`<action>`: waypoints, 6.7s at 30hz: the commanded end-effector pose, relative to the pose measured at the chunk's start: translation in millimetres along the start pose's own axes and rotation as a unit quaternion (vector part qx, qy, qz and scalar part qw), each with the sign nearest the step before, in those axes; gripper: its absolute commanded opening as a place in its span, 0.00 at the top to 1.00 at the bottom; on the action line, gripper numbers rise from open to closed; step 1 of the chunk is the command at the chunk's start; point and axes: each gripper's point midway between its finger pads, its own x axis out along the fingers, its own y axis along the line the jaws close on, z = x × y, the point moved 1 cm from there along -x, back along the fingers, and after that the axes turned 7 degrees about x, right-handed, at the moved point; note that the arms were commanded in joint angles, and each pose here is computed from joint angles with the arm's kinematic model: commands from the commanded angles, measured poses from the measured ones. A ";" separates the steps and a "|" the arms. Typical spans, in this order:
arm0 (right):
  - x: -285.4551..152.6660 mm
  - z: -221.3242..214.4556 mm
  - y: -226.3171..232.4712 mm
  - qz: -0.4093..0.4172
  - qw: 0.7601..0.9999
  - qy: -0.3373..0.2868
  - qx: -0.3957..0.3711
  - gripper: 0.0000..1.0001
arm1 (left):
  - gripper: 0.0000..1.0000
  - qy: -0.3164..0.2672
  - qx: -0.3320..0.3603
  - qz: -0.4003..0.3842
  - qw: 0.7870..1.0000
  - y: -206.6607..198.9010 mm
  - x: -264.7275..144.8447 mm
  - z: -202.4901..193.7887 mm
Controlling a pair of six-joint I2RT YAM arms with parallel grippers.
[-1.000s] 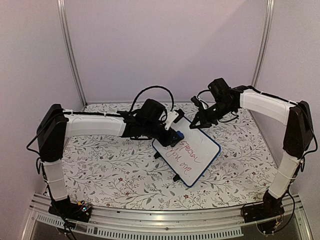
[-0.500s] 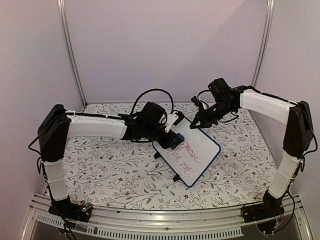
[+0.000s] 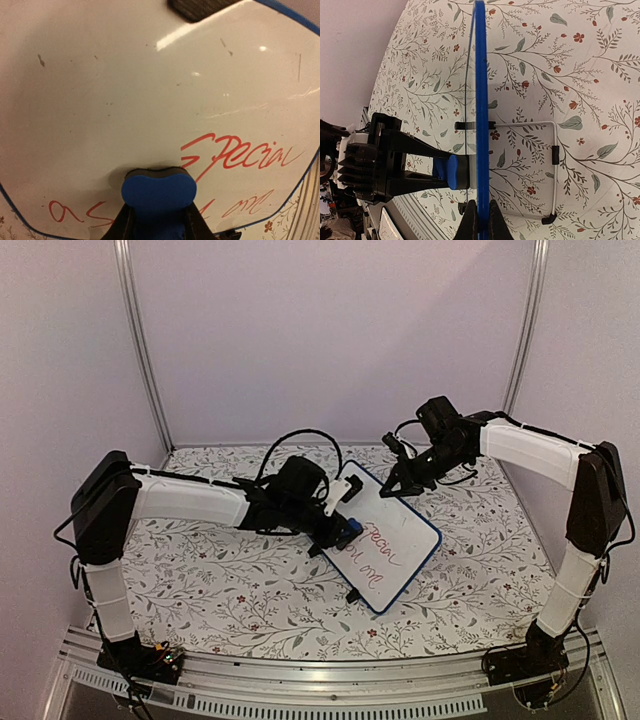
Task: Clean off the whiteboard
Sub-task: Erase the whiteboard from the whiteboard stand.
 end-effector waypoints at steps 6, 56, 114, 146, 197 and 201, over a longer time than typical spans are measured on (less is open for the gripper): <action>14.6 -29.3 -9.3 -0.020 0.998 0.055 0.007 1.00 | 1.00 0.064 -0.007 0.003 0.998 -4.0 3.5 -40.8; 15.8 -30.1 -10.3 -0.021 0.998 0.057 0.008 1.00 | 1.00 0.023 0.029 -0.024 0.999 -12.2 14.6 1.6; 15.8 -30.3 -9.7 -0.021 0.998 0.057 0.007 1.00 | 1.00 0.021 0.025 -0.043 0.999 -26.4 18.4 -2.3; 16.8 -30.5 -9.5 -0.019 0.998 0.059 0.008 1.00 | 1.00 0.077 -0.003 -0.050 0.996 -31.0 17.5 -61.7; 17.5 -30.7 -10.6 -0.023 0.998 0.059 0.008 1.00 | 1.00 0.005 0.021 -0.056 0.998 -22.6 14.6 -3.4; 17.2 -30.9 -10.7 -0.023 0.998 0.059 0.008 1.00 | 1.00 0.027 0.006 -0.056 0.998 -23.5 15.1 -23.0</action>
